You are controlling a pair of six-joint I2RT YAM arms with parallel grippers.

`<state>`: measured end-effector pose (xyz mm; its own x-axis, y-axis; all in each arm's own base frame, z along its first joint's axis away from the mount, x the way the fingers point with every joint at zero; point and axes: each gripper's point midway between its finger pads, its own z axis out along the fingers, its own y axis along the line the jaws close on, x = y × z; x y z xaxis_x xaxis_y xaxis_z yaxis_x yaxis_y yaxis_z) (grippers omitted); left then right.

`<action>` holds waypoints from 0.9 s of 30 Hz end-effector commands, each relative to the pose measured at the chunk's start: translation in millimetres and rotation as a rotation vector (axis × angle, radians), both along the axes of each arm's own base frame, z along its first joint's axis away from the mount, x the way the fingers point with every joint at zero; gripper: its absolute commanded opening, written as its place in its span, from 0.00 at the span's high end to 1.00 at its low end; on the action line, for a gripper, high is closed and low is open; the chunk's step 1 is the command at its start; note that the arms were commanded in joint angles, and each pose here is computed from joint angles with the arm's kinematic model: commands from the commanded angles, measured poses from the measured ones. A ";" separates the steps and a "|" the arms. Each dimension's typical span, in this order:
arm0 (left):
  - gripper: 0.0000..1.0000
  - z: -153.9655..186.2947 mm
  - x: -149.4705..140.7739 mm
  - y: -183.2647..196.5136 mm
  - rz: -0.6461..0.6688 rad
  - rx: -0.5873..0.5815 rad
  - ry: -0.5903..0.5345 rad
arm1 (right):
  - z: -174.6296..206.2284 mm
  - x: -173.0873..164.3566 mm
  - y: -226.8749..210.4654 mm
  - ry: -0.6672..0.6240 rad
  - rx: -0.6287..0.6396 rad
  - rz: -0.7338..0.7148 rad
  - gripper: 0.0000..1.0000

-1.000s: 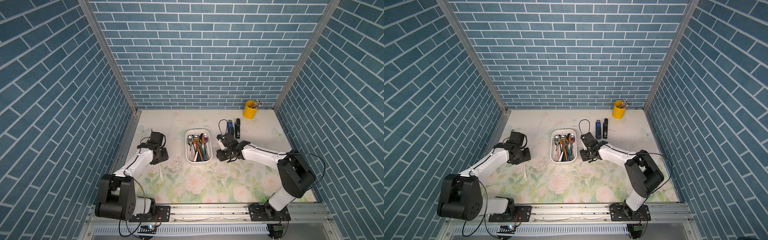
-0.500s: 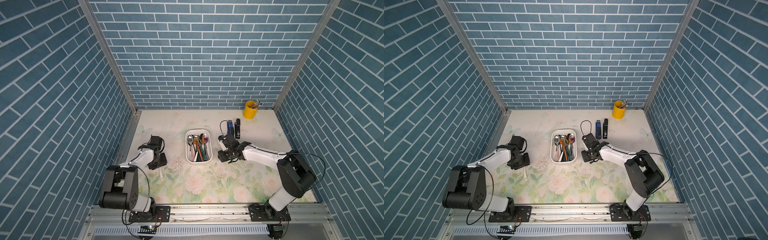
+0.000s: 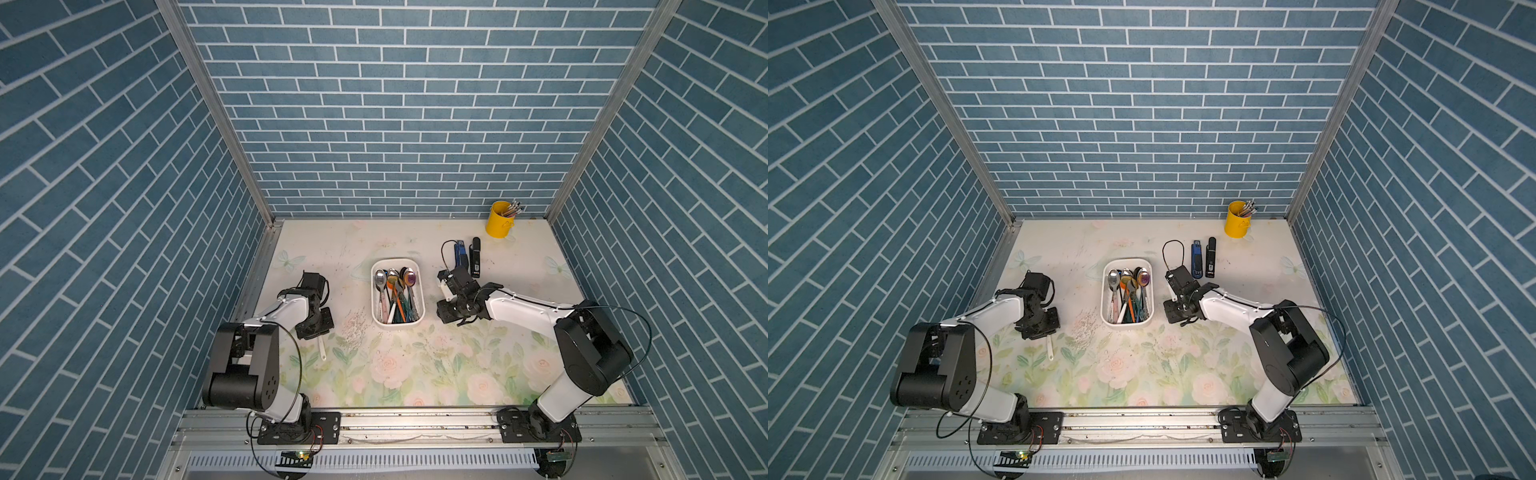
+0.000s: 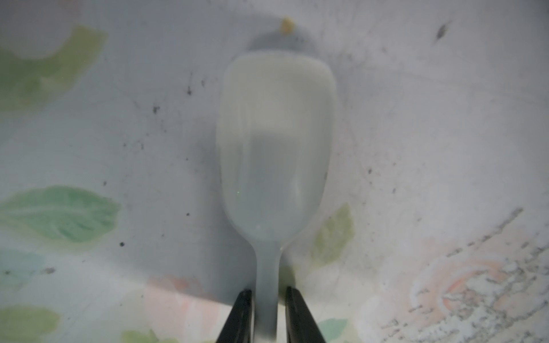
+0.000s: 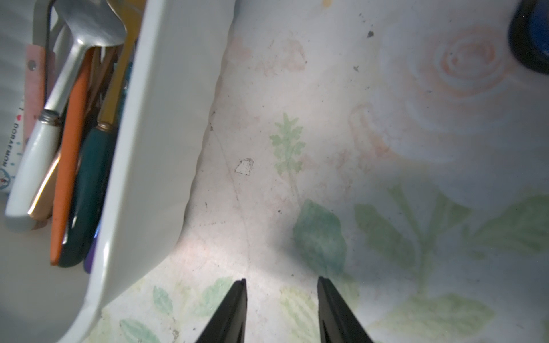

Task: Put the spoon into the storage box
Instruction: Pick up the spoon from the center of the board.

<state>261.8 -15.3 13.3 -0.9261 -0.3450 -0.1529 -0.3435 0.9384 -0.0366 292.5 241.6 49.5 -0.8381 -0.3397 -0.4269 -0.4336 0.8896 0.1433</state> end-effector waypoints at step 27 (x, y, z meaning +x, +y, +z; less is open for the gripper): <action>0.93 136.1 89.4 -83.1 -0.225 -0.099 -0.334 | 56.5 35.8 -29.6 -0.126 0.009 -0.087 0.57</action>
<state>351.6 -87.7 146.3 -0.8724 -0.2019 -0.4452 -0.1083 0.9679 -0.2268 322.9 220.9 87.8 -0.8246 -0.2564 -0.5043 -0.3687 0.9197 0.1352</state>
